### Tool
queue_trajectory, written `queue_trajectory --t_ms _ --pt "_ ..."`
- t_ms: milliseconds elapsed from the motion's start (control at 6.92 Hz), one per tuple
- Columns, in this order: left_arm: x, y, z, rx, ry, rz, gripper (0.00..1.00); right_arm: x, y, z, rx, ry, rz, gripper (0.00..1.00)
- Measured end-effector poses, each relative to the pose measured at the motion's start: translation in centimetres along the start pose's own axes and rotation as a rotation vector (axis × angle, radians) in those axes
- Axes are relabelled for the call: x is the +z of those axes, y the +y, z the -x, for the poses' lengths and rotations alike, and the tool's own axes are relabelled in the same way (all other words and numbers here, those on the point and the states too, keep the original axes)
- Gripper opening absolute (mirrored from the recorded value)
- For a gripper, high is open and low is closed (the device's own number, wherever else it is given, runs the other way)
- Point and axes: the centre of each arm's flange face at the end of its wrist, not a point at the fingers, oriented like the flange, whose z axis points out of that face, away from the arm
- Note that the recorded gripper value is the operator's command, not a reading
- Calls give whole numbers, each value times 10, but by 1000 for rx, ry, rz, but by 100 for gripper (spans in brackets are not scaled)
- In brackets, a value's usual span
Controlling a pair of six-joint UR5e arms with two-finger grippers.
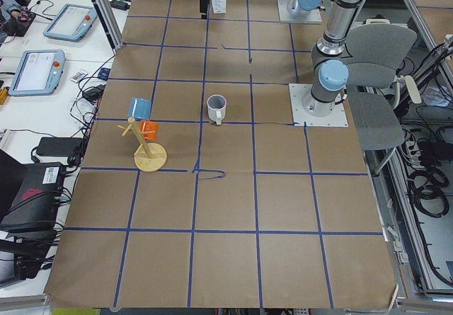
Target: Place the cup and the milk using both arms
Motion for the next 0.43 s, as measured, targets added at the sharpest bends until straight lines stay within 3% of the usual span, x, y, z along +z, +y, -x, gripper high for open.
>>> queue_trajectory --t_ms 433 --pt "-1 0 0 2 -1 -1 100 0 0 0 2 -6 1 100"
